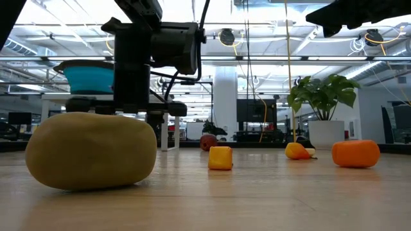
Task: Pick & Place Fruit
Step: Put the orange peach into the blue strainer bowl on the shelf
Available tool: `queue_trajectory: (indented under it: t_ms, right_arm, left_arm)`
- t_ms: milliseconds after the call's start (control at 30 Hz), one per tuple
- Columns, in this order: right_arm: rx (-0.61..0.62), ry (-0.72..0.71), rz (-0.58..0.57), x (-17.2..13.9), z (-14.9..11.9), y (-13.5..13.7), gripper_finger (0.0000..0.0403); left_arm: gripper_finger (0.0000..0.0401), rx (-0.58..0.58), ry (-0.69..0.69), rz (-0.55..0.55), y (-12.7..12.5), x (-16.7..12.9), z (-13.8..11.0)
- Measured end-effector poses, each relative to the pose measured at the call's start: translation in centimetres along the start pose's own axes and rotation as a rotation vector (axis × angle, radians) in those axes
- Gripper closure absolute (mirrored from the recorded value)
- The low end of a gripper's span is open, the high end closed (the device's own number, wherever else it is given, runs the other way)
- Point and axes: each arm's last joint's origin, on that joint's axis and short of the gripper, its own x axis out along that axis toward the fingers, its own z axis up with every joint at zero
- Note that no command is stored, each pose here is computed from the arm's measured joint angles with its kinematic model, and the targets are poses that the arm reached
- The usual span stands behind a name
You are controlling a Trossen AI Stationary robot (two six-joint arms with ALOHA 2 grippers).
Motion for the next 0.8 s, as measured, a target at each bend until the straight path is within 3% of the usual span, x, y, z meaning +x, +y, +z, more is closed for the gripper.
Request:
queue_trajectory:
  t_ms: [233, 467, 633, 800]
  right_arm:
    - [0.000, 0.000, 0.000, 0.0, 0.0, 0.0, 0.0403]
    - [0.000, 0.000, 0.000, 0.0, 0.0, 0.0, 0.0403]
    - [0.000, 0.000, 0.000, 0.0, 0.0, 0.0, 0.0403]
    - [-0.007, 0.000, 0.000, 0.0, 0.0, 0.0, 0.0403]
  left_arm:
    - [0.0275, 0.026, 0.009, -0.022, -0.2, 0.0, -0.1]
    - [0.0279, 0.097, 0.032, -0.071, -0.2, -1.7, 0.3]
    - [0.0277, 0.182, 0.029, -0.216, 0.7, -5.6, 1.6]
    - [0.0277, 0.309, -0.106, -0.488, 2.3, -10.8, 2.9]
